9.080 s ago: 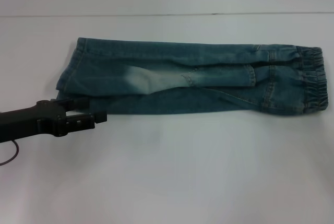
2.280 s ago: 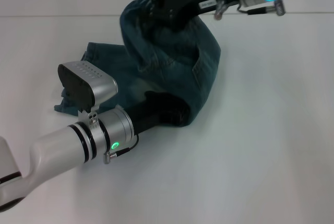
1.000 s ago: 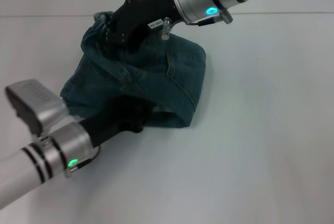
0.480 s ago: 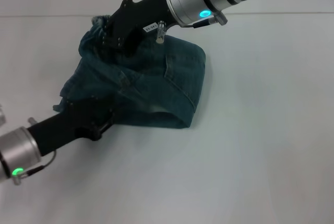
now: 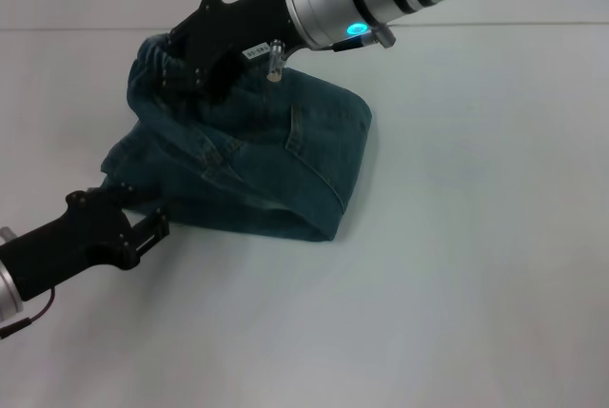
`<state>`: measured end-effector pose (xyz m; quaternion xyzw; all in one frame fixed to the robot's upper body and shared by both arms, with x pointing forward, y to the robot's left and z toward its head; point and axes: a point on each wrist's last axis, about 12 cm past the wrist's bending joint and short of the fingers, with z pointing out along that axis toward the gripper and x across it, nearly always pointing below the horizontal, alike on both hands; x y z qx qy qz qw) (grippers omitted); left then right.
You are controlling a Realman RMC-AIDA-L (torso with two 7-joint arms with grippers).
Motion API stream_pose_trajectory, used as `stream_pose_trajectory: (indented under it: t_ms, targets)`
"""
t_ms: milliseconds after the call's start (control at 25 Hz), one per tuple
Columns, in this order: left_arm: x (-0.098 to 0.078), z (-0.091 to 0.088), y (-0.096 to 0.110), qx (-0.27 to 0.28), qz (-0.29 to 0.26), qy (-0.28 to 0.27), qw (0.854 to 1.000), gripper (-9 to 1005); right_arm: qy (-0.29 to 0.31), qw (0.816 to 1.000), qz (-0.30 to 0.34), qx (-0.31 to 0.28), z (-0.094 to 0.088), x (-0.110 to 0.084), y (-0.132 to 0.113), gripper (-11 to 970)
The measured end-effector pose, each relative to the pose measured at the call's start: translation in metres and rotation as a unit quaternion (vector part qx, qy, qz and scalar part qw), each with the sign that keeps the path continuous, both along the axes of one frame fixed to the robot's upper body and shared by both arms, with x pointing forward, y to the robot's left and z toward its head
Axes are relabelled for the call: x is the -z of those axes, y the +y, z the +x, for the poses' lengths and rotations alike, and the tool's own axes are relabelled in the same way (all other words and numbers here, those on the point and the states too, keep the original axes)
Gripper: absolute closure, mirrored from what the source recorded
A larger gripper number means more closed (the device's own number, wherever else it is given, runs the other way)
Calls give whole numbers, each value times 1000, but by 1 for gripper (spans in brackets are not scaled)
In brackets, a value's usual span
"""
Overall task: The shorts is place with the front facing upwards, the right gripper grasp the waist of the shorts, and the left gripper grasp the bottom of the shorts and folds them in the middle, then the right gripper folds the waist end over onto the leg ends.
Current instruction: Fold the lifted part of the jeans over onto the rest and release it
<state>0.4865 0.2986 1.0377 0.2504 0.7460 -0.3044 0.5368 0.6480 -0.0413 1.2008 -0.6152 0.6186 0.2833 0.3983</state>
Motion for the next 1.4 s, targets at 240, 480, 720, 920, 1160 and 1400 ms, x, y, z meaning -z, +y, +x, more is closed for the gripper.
stream_pose_trajectory:
  t_ms: [240,480,720,920,1160,1400]
  targets:
    - [3,-3,3,-2,6,7,1000,631,5,1000,-11,6,0,3,2,675]
    - [4,-5,4,-3,7,10,1000,630,9,1000,-19,9,-1,9,0,427]
    - [5,-7,5,-8,5,13,1000,629,-12,999,-45,-1,-3,15,5,177]
    - [8,-9,5,-11,6,17,1000,630,-33,998,-61,-11,-4,19,10,48]
    - [10,-10,5,-14,3,20,1000,631,-55,996,-69,-29,-6,20,14,21]
    - [12,-10,4,-16,-2,23,1000,630,-91,989,-105,-57,-11,27,22,23]
